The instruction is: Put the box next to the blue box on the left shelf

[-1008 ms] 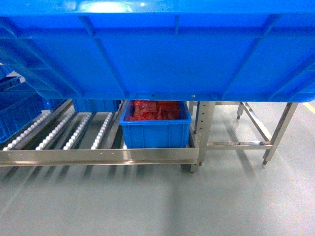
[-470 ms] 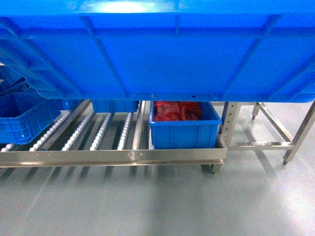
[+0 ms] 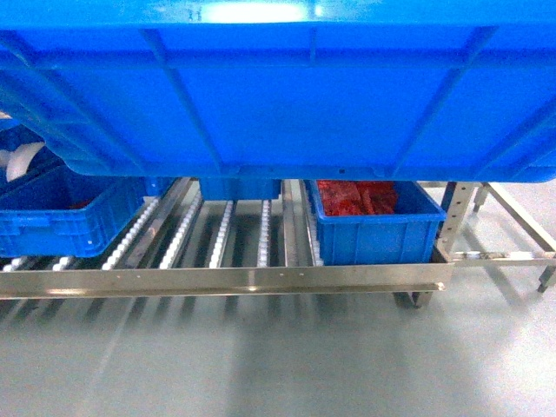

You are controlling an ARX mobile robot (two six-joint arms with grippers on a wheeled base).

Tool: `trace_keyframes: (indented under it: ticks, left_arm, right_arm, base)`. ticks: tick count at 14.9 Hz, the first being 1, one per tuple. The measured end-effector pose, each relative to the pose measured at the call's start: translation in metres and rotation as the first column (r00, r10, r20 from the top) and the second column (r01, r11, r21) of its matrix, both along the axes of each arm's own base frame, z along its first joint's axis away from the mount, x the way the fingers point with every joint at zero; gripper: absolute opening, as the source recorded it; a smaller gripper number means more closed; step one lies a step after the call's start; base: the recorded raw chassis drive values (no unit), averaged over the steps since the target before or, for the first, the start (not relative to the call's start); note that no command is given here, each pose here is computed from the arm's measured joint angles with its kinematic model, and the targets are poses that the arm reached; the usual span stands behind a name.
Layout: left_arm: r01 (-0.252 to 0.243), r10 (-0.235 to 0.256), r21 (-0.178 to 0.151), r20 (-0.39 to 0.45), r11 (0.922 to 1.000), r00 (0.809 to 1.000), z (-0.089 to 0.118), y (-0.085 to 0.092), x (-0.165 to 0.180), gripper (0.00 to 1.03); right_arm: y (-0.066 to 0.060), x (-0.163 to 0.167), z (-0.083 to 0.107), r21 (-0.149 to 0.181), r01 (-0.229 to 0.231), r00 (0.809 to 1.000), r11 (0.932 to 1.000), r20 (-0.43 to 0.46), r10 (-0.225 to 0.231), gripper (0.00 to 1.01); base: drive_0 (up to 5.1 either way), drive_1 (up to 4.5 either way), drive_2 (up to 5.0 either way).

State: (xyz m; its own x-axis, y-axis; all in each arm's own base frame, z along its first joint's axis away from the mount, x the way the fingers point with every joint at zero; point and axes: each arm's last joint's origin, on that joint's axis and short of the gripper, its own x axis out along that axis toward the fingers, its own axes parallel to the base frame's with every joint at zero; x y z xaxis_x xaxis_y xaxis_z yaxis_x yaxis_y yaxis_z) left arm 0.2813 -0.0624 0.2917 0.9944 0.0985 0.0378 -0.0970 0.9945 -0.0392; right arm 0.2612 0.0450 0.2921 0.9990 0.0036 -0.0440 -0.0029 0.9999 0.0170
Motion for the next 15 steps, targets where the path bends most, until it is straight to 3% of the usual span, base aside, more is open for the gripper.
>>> trace_keyframes:
  ticks: [12,15]
  left_arm:
    - [0.000,0.000,0.000,0.003,1.0000,1.000,0.0003,0.0000,0.0000,0.17]
    - [-0.007,0.007,0.006,-0.003,1.0000,1.000,-0.0002,0.0024,0.0006,0.17]
  right_arm:
    - [0.0000,0.0000,-0.0001,0.000,0.000,1.000,1.0000,0.000,0.000,0.09]
    - [0.0018,-0.0003,-0.0001,-0.001,-0.002,1.000,1.0000,0.000,0.002,0.09]
  base:
    - [-5.0,2.48,2.5]
    - [0.0,0.00,0.0]
